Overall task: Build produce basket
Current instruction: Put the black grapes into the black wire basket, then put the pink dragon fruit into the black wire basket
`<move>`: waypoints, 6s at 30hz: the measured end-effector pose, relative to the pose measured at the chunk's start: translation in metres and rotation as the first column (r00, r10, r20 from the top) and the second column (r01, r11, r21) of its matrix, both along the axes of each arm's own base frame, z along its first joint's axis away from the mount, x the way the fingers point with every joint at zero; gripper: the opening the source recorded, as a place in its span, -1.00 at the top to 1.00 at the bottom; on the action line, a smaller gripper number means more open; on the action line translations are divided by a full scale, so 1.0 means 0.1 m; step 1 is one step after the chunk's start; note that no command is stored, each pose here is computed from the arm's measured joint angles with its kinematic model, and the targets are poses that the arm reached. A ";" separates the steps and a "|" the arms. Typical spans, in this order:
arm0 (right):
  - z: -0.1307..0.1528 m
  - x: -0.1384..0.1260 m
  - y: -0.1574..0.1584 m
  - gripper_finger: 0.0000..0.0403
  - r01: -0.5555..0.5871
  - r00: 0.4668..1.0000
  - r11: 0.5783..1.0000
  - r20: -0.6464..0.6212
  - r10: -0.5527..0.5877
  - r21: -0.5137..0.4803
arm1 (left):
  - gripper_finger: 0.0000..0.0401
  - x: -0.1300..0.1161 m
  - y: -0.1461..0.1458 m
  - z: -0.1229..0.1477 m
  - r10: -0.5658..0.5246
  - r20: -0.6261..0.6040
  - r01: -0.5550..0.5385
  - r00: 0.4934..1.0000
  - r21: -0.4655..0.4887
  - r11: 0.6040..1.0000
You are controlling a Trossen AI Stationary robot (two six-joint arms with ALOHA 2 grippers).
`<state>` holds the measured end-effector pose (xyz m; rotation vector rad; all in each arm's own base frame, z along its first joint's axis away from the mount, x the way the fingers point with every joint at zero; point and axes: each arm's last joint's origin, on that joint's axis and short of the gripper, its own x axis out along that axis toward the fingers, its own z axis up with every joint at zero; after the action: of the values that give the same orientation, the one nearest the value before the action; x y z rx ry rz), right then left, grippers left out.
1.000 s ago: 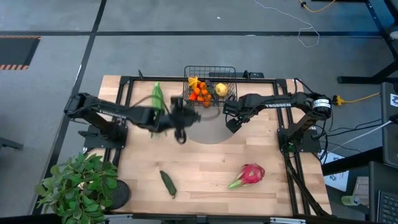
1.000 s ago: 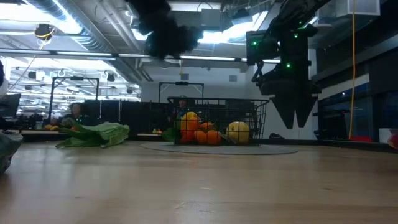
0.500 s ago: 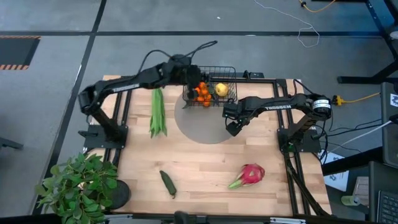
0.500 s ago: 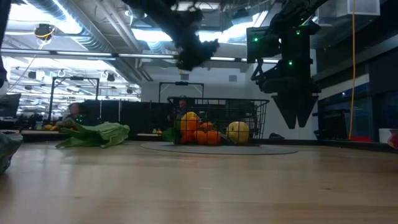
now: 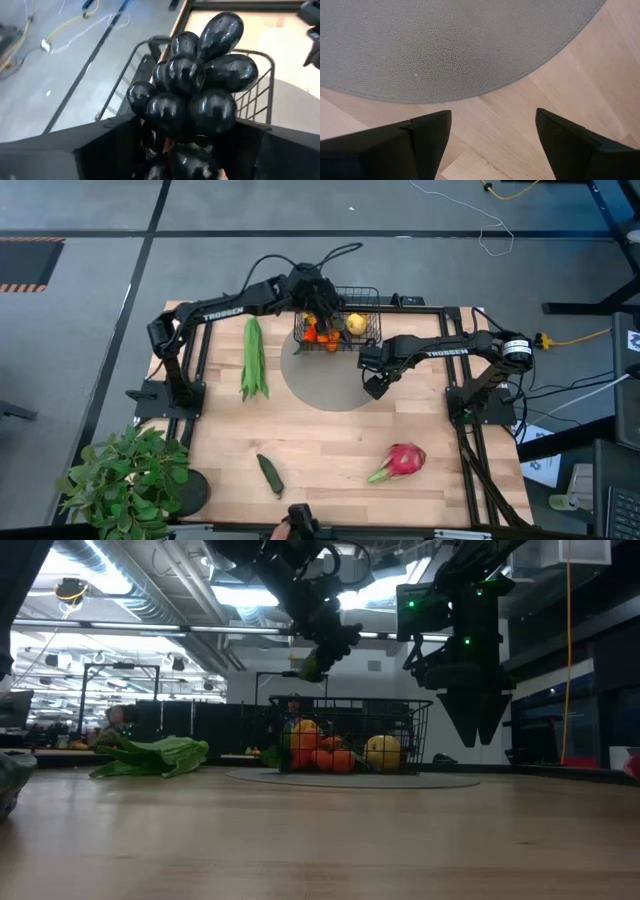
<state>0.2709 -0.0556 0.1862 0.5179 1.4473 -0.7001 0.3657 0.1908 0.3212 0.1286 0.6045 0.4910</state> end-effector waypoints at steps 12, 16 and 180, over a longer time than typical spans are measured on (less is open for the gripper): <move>0.00 0.00 0.00 -0.39 0.003 1.000 1.000 0.003 -0.003 0.008 | -0.08 -0.06 0.01 0.18 0.097 -0.039 -0.097 0.995 0.010 0.995; 0.00 0.00 0.00 -0.39 0.003 1.000 1.000 0.003 -0.003 0.009 | -0.13 -0.06 0.02 0.18 0.117 -0.045 -0.116 0.992 0.027 0.993; 0.21 0.23 2.26 -0.39 -0.689 0.723 0.699 0.248 0.645 0.190 | -0.13 -1.80 -2.36 0.27 -0.371 0.070 0.377 0.926 -0.148 0.914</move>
<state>0.2935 0.1699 0.2073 0.2040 1.4453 0.1365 0.1853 -0.0452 0.3484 0.0798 0.5605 0.0716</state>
